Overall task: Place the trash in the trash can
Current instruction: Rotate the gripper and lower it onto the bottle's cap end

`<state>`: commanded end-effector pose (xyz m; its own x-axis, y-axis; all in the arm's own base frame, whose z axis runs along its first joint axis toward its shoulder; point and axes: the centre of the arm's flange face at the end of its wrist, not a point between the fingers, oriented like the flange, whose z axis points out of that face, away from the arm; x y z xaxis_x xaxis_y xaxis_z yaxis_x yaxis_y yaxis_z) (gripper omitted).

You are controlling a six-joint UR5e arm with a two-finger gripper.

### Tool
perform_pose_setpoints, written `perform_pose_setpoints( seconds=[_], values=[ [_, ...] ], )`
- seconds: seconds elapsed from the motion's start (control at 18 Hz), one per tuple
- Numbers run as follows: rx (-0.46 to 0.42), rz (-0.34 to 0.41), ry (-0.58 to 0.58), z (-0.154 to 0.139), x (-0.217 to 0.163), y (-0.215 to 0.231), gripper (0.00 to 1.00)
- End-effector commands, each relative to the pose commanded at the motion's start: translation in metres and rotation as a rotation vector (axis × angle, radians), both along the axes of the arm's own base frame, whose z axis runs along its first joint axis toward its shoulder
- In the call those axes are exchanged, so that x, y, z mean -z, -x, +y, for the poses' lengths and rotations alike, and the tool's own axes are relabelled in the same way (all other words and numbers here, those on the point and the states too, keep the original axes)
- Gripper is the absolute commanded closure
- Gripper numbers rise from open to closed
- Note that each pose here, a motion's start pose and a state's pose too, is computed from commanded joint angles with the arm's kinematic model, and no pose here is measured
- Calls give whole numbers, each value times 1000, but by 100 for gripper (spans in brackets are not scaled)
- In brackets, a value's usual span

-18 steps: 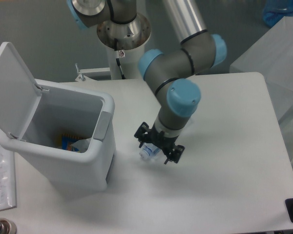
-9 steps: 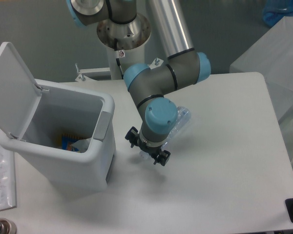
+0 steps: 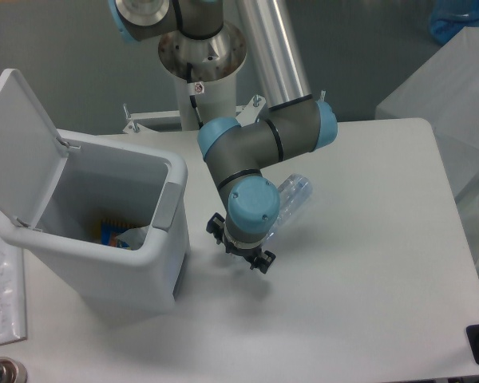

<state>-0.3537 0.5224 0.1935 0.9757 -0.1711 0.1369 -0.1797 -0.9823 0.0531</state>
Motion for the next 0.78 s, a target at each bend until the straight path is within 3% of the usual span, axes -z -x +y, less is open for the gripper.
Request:
perform_pose_setpoints(
  seconds=[0.22,0.44,0.78],
  values=[
    [-5,6,-7,1,-5,1,81],
    [-25,11,-16,3,-10,2,89],
    [-48,45,-111,19,-49,27,96]
  ],
)
